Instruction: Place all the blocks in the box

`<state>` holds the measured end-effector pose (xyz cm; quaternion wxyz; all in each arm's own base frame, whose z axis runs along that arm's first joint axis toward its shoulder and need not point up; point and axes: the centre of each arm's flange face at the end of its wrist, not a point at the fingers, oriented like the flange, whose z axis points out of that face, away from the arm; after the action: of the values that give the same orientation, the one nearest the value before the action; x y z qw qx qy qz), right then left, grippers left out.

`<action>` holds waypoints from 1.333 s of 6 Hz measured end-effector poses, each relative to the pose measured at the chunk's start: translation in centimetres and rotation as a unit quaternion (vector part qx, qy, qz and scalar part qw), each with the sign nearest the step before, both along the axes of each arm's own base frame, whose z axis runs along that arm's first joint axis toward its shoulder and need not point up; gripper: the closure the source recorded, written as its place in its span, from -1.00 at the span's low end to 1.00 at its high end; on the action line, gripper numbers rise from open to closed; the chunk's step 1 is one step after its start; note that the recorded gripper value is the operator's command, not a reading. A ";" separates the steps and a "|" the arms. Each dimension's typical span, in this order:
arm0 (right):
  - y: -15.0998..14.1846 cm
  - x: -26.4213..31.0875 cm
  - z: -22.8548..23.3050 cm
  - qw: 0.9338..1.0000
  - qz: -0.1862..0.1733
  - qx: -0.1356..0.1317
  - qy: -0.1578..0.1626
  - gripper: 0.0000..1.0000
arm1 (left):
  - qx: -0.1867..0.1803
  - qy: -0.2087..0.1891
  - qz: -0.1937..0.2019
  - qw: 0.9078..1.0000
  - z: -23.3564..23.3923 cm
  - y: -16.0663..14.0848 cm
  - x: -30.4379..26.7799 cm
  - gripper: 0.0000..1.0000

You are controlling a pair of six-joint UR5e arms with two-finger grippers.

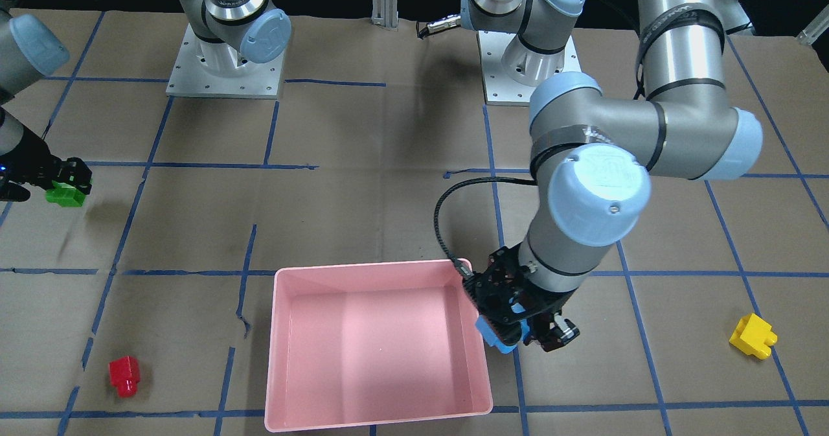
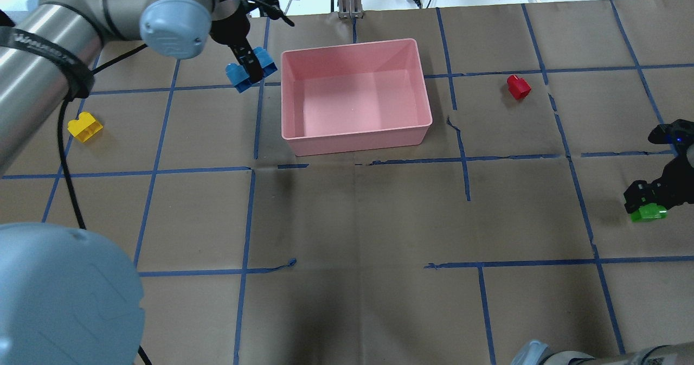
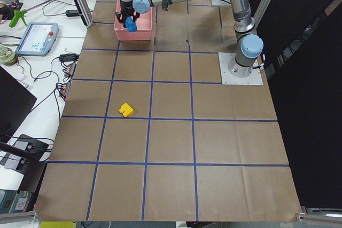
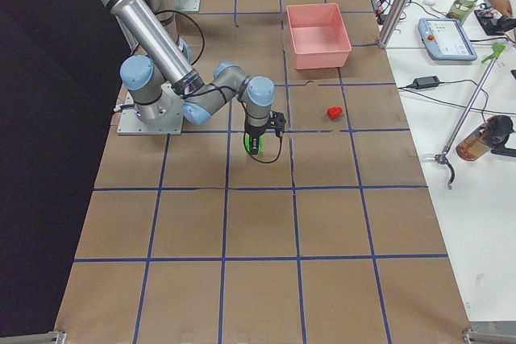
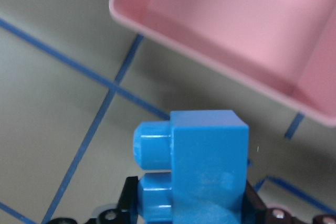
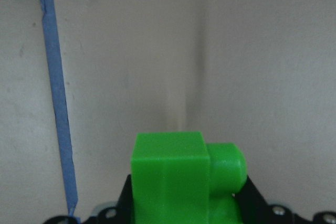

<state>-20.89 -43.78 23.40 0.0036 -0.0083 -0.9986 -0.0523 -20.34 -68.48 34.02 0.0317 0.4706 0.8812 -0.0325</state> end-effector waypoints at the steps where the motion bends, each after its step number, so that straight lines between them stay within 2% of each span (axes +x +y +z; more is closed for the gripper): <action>1: -2.2 0.0 4.0 1.000 -0.008 0.016 -0.011 0.13 | 0.003 -0.002 0.021 1.000 -1.6 -0.6 -3.0 1.00; 2: -4.8 1.1 9.0 0.999 -0.015 0.030 -0.016 0.13 | 0.007 -0.003 0.028 1.000 -2.6 -0.7 -4.4 1.00; 3: -7.2 3.2 14.3 0.999 -0.023 0.037 -0.015 0.13 | 0.011 -0.003 0.030 0.999 -3.1 -0.7 -4.9 0.82; 4: -8.9 6.0 18.5 0.999 -0.028 0.041 -0.012 0.13 | 0.017 -0.005 0.029 0.999 -3.7 -0.5 -5.4 -0.97; 6: -10.7 10.3 21.1 0.998 -0.044 0.044 -0.007 0.13 | 0.022 -0.006 0.023 0.999 -4.3 -0.2 -6.3 -0.99; 8: -12.2 12.3 20.0 0.998 -0.045 0.048 -0.005 0.13 | 0.010 -0.006 0.029 1.000 -1.9 0.2 -5.3 -0.99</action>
<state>-8.56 -55.95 43.42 -0.0033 -0.0530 -0.9936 -0.1001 -25.61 -68.28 32.12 0.0333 0.4452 0.8946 -0.0201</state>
